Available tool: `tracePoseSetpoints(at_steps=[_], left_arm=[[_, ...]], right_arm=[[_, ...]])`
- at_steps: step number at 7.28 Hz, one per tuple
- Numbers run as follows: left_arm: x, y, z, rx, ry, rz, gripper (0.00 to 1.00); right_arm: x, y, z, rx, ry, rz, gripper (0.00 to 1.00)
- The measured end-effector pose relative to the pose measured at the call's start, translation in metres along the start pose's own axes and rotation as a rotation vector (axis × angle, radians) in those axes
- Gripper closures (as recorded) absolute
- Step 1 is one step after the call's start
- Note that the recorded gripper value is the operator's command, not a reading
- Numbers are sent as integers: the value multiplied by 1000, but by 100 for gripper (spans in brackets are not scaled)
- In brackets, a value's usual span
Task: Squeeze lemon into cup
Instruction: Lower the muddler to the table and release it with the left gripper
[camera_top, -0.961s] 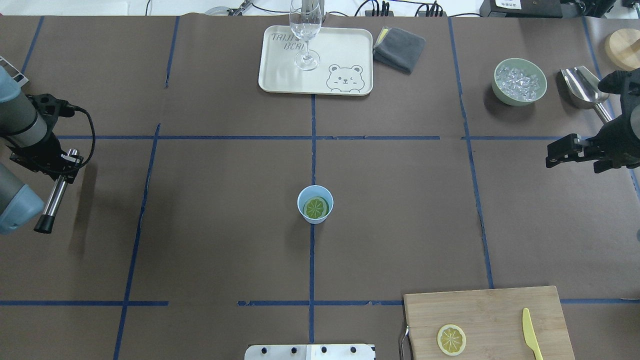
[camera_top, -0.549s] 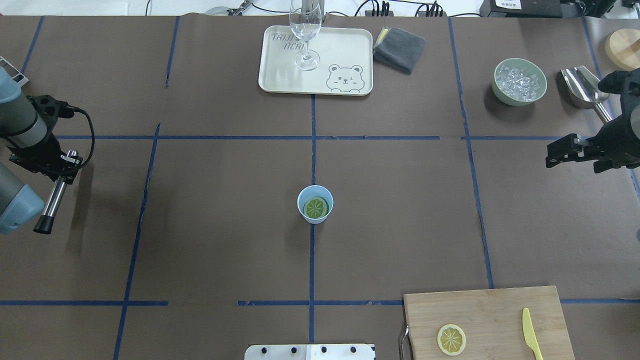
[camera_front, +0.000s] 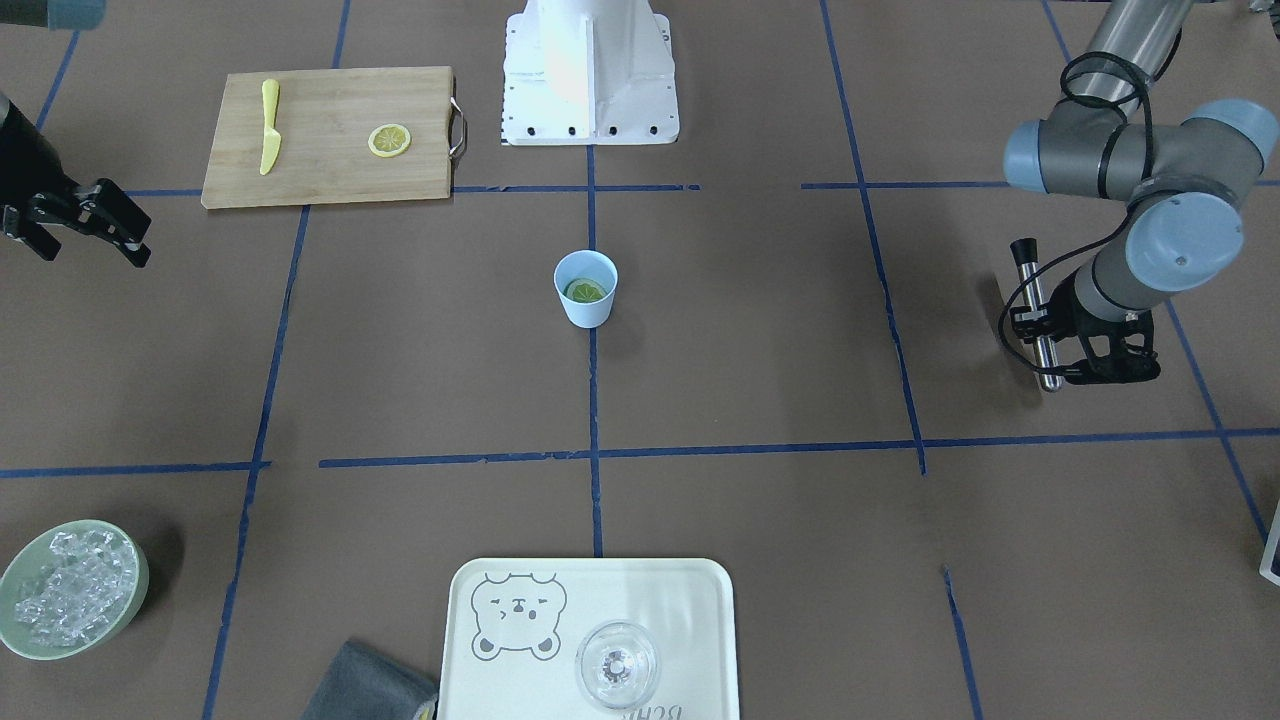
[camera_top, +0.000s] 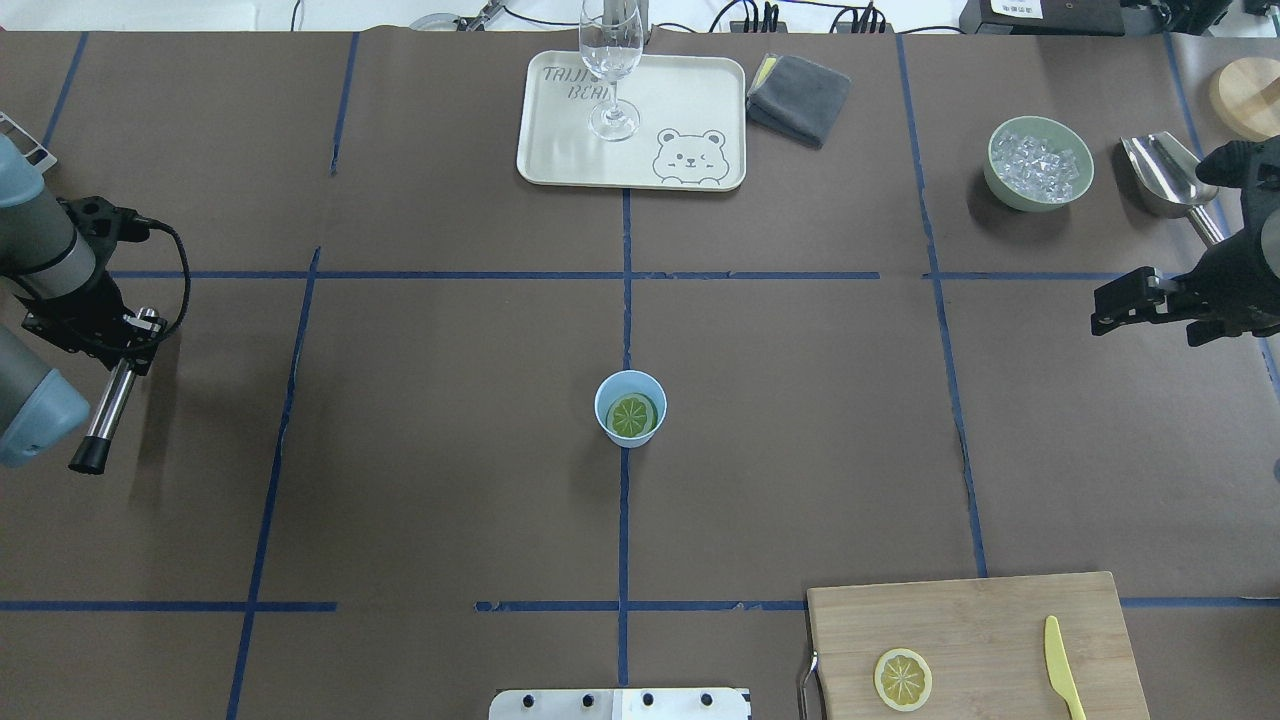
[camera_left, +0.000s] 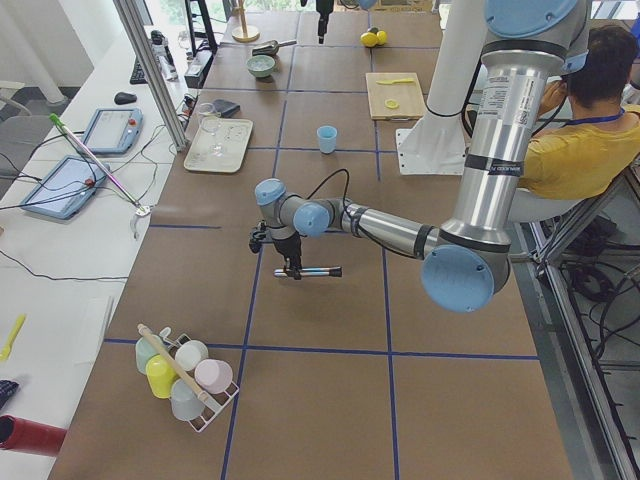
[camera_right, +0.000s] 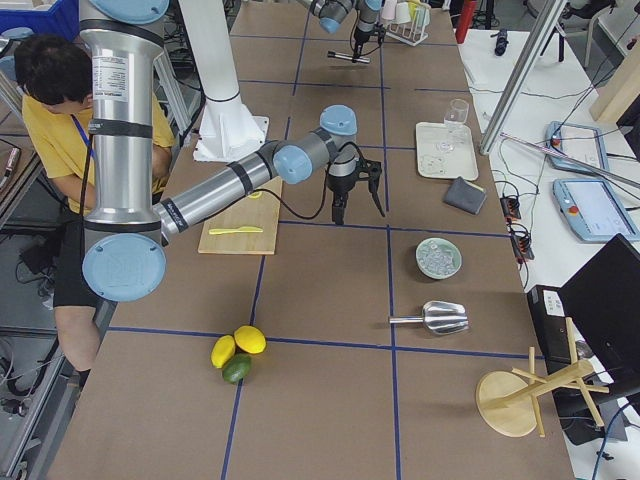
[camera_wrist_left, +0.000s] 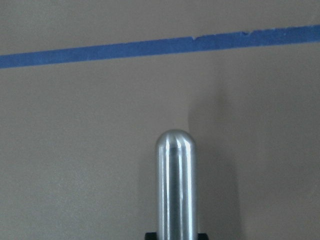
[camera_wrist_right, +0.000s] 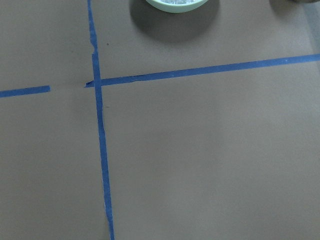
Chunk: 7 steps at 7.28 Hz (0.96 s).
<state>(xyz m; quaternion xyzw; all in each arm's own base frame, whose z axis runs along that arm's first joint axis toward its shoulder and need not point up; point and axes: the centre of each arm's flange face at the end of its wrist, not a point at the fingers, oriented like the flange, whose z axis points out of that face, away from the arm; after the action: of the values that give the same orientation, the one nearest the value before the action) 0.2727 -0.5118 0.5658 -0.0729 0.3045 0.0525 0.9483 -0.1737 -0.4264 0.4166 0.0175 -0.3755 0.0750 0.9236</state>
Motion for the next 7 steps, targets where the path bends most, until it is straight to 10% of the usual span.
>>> tracePoseSetpoints(at_steps=[5,7], left_arm=[[-1,-2,3,-1,2,2,100],[-2,-2,4,3,5,5,68]], right_arm=[[-1,1,-2,2,-3,-2,0],[-1,0,-2,3,-3,-1,0]])
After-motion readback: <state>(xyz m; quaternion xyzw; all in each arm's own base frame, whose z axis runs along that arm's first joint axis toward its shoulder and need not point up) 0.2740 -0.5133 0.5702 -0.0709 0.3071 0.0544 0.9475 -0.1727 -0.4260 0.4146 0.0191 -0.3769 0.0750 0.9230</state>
